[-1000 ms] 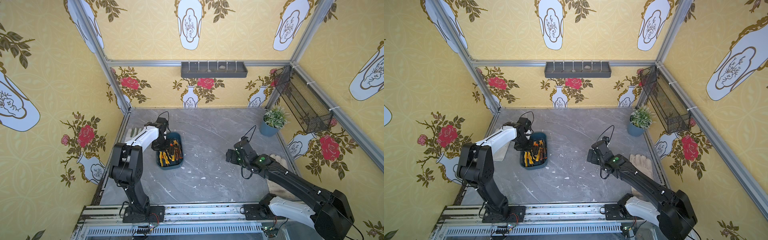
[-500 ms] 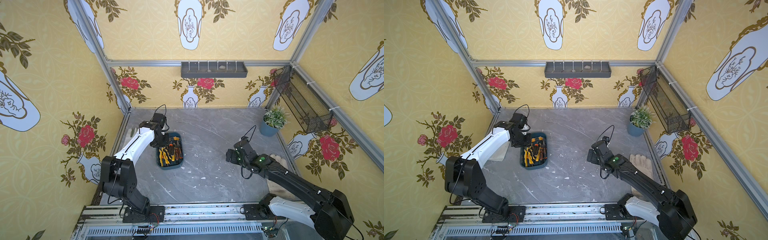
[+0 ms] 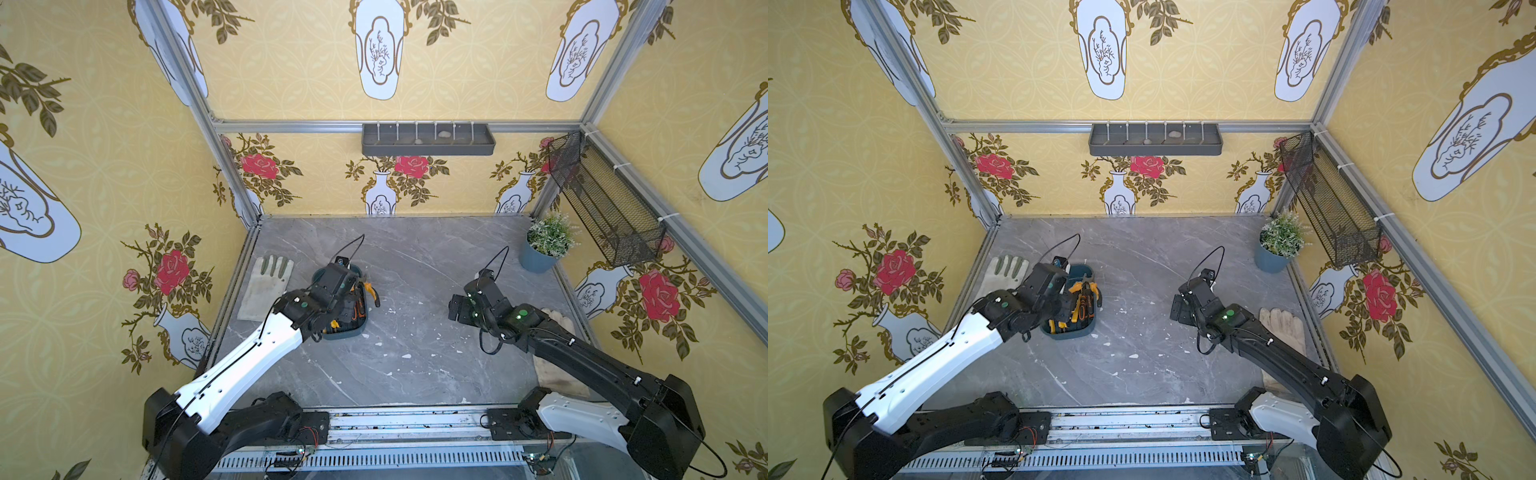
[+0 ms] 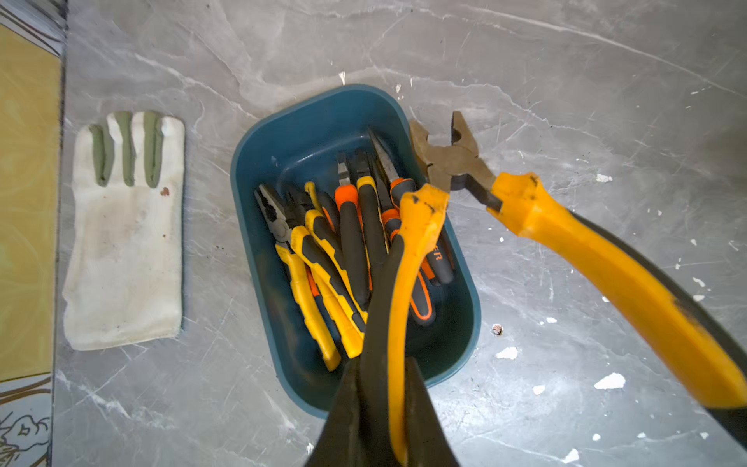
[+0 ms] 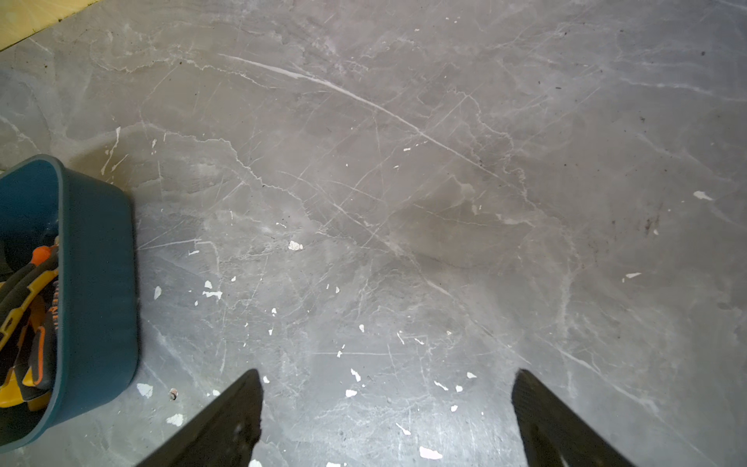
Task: Take the pliers out of the storage box
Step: Pick up the pliers from the storage box, then place the pliers at the center of the board.
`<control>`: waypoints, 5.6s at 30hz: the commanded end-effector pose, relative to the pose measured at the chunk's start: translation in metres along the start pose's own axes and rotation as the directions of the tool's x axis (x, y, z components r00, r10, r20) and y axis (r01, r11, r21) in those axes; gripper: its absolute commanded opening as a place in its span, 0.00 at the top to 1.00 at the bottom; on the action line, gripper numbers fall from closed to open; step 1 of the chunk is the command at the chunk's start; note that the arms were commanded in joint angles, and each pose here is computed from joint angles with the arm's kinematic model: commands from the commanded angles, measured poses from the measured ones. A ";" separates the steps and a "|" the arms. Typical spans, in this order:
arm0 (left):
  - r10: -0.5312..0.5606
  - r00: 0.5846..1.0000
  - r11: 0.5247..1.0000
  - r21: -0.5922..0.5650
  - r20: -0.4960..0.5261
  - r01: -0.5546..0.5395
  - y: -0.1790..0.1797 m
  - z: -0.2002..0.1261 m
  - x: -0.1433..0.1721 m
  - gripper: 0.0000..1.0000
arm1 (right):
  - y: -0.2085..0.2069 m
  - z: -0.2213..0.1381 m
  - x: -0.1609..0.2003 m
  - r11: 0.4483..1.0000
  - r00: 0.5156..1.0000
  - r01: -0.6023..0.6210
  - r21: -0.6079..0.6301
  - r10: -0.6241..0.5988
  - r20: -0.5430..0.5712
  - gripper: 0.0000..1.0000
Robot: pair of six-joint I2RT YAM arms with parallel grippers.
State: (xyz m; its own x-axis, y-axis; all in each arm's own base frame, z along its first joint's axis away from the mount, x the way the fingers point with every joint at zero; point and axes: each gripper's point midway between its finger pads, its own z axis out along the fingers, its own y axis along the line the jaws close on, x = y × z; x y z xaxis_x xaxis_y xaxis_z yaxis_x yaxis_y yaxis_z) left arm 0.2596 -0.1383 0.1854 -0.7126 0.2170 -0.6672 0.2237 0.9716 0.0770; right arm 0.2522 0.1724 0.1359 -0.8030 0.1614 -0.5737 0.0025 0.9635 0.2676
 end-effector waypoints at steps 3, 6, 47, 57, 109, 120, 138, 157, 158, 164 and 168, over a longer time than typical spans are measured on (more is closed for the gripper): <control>-0.107 0.920 0.994 0.019 0.376 0.108 0.003 -0.024 -0.038 1.00 | 0.026 -0.014 -0.018 0.999 1.000 0.027 0.021 -0.027 -0.004 0.03; -0.053 0.879 0.998 0.064 0.475 0.026 -0.010 -0.030 -0.035 1.00 | 0.053 -0.025 -0.031 0.997 0.999 0.049 0.054 -0.048 -0.005 0.01; 0.331 0.721 0.927 -0.068 0.609 -0.369 -0.071 -0.047 -0.005 1.00 | 0.208 -0.032 -0.017 0.958 0.983 -0.173 -0.231 0.153 -0.100 0.34; 0.326 0.727 0.931 -0.072 0.604 -0.358 -0.071 -0.045 -0.002 1.00 | 0.208 -0.019 -0.010 0.959 0.973 -0.207 -0.195 0.181 -0.143 0.48; 0.182 0.772 0.960 0.060 0.610 -0.273 -0.064 -0.060 0.003 0.49 | 0.235 -0.014 0.001 0.933 0.983 -0.093 -0.349 0.029 -0.184 1.00; -0.089 0.823 0.987 0.158 0.561 -0.001 -0.044 -0.093 -0.027 0.01 | 0.122 -0.004 -0.094 0.973 0.976 0.215 -0.086 -0.216 -0.009 1.00; -0.129 0.944 0.990 0.096 0.303 0.105 -0.044 -0.008 -0.027 0.01 | 0.032 0.132 -0.130 0.982 0.963 0.188 0.003 -0.183 -0.200 1.00; -0.147 0.970 0.986 0.108 0.196 0.128 -0.031 0.029 -0.001 0.01 | -0.011 0.232 -0.146 0.983 0.945 0.155 0.100 -0.118 -0.305 0.91; -0.152 0.969 0.985 0.107 0.196 0.133 -0.029 0.030 0.000 0.01 | -0.014 0.232 -0.144 0.982 0.944 0.157 0.109 -0.117 -0.308 0.91; -0.154 0.970 0.983 0.125 0.187 0.132 -0.032 0.034 0.001 0.01 | -0.027 0.235 -0.140 0.976 0.939 0.174 0.129 -0.125 -0.320 0.90; -0.156 0.971 0.983 0.128 0.184 0.133 -0.034 0.035 -0.002 0.01 | -0.031 0.240 -0.135 0.975 0.931 0.178 0.130 -0.124 -0.343 0.86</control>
State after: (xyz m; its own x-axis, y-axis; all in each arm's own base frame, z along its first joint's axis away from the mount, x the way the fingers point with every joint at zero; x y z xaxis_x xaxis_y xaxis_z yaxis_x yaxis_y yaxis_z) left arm 0.2735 -0.1687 0.1539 -0.6133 0.0579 -0.7877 0.1983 0.9766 -0.0826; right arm 0.5058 0.1736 0.0225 -0.9481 -0.0252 -0.3171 -0.0497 0.9964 0.0691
